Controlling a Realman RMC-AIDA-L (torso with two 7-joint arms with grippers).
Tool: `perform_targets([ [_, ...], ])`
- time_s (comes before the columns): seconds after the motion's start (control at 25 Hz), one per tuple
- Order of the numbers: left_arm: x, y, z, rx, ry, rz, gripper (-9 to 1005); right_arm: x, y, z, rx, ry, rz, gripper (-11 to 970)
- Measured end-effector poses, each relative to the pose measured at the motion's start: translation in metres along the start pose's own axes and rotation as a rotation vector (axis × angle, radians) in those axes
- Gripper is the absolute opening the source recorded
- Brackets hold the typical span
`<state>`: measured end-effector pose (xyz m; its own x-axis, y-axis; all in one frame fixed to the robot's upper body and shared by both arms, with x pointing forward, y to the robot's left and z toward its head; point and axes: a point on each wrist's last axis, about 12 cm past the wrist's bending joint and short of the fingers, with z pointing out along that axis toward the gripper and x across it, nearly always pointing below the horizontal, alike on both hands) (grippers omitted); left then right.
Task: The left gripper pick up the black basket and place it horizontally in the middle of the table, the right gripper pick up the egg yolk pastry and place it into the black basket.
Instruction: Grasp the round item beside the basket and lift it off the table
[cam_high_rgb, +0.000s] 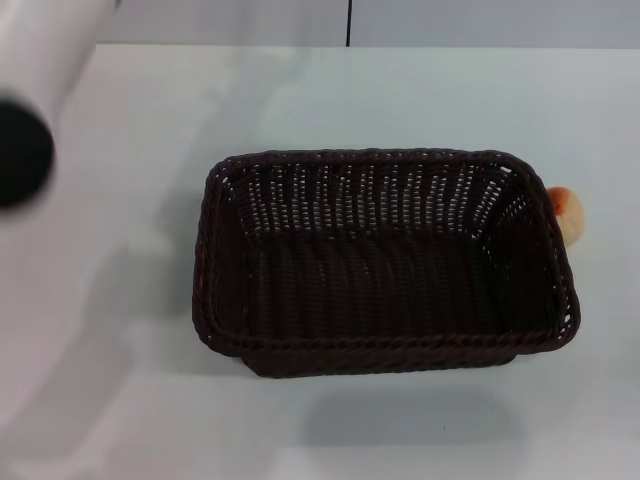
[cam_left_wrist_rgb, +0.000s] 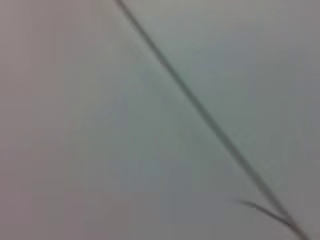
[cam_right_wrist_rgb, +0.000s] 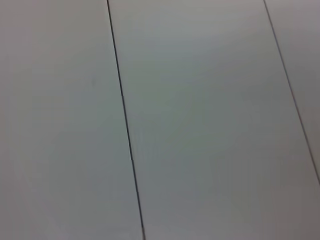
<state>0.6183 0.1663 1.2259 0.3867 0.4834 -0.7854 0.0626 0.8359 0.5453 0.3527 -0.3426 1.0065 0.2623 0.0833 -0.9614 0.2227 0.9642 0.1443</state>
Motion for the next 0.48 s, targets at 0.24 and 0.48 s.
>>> perform_targets([
  [0.24, 0.028, 0.014, -0.037, -0.249, -0.120, -0.057, 781, 0.012, 0.008, 0.019, -0.064, 0.070, -0.004, 833],
  [0.48, 0.124, 0.022, -0.083, -0.291, 0.050, -0.273, 781, 0.023, 0.027, 0.042, -0.188, 0.135, -0.006, 833],
])
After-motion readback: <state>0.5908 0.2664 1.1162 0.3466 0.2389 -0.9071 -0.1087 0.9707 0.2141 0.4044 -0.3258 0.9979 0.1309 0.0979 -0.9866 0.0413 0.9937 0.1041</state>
